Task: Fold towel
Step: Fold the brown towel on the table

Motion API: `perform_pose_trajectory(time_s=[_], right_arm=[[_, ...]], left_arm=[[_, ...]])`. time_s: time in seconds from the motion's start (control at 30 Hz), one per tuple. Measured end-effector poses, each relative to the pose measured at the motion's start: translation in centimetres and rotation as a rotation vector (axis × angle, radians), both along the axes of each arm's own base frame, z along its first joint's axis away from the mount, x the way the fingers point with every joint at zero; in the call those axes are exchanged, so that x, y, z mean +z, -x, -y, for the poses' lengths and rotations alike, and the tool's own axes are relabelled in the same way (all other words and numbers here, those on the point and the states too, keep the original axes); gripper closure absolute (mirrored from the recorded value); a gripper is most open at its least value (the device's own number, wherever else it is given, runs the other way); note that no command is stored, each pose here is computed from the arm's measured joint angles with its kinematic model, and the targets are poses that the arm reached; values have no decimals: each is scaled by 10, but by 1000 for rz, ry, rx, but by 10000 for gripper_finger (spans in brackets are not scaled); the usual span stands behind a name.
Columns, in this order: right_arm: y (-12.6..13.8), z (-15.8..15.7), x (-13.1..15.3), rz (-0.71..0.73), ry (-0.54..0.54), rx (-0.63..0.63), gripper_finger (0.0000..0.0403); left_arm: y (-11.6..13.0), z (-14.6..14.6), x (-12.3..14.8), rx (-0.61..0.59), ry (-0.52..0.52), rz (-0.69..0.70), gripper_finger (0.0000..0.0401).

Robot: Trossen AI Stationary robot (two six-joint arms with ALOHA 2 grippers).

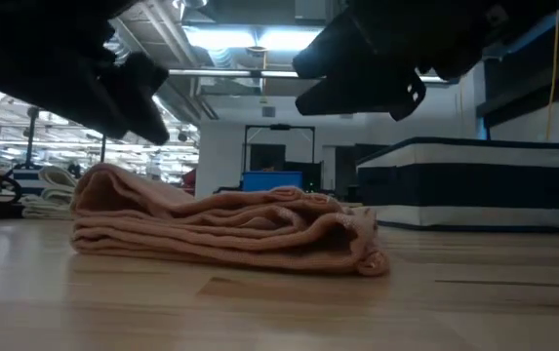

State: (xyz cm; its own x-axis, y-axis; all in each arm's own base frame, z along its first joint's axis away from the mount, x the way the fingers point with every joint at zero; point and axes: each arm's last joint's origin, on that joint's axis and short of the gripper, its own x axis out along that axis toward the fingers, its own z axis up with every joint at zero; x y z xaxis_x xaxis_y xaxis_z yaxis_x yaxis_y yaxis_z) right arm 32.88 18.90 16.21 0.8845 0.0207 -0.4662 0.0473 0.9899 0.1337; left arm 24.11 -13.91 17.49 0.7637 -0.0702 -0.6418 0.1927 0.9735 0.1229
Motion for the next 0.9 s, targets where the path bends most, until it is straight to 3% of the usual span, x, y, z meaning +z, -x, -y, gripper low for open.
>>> perform_pose_trajectory(time_s=[0.17,0.27,0.4,0.67,0.9], right_arm=[[0,1,-1,5,15,-17,173],[0,1,-1,5,17,-14,173],[-1,0,-1,6,22,-13,173],[-4,4,-8,-6,40,-13,173],[-5,3,-10,-10,34,-14,173]], left_arm=[[2,6,-2,-39,-36,-13,196],[-4,21,11,-58,-19,32,196],[-9,37,21,-71,-140,-2,196],[-17,29,-19,-66,-380,-191,196],[-24,24,-23,-25,-429,-179,196]])
